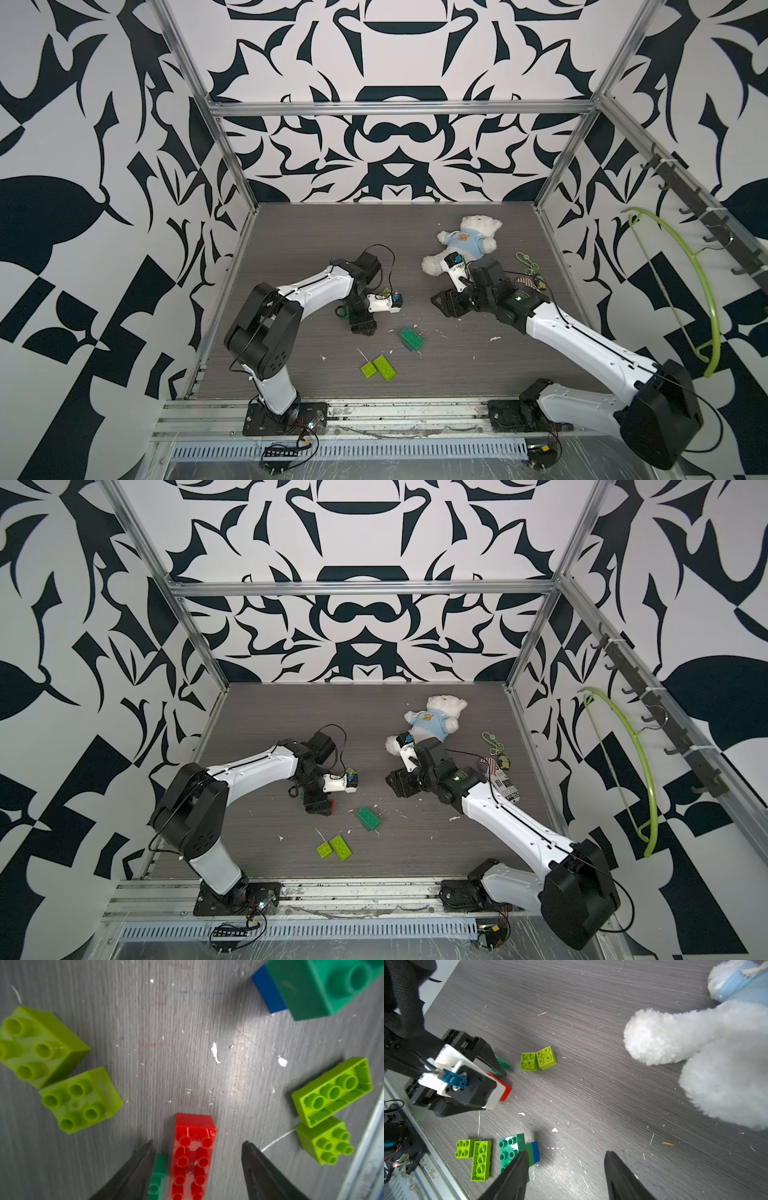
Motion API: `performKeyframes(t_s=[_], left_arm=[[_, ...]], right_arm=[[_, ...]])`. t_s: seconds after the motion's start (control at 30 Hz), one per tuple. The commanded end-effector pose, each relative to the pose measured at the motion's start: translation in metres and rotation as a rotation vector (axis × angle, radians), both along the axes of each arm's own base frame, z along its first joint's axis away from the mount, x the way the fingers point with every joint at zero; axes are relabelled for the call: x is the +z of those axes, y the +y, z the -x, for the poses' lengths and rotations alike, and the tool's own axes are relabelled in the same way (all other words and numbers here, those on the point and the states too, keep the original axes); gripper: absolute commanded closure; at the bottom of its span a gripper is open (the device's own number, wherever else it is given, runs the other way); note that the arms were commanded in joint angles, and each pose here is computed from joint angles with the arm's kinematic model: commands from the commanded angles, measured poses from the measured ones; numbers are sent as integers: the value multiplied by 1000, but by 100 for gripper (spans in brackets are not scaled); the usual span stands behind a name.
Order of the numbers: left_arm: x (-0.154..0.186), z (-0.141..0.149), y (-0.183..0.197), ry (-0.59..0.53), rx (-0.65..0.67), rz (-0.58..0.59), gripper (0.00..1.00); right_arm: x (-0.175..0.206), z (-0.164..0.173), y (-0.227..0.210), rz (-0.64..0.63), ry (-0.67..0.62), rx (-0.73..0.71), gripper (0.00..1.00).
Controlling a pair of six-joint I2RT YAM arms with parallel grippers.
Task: Assemble a carrot with lego
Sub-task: Pick up the lego brick from the center of the board.
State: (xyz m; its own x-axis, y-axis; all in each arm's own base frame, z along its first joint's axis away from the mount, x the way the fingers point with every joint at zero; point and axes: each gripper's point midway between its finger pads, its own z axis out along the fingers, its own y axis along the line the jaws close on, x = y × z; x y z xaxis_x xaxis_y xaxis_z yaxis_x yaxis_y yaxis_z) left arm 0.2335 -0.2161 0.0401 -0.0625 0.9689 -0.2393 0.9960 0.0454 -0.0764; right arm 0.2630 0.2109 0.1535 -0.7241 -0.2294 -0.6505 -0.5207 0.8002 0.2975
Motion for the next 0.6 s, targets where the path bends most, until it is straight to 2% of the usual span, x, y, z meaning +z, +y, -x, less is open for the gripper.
performKeyframes(t_s=[0.0,0.33,0.57], left_arm=[[-9,-1,0,-32,-64,-3,29],[-23,7,15,-32,-98,-101,32],[-23,14,22,-54,-96,-102,43]], right_arm=[[8,-2,3,-19,-31,13,37],[6,-2,3,-15,-25,15,38],[2,-2,4,-6,-6,22,38]])
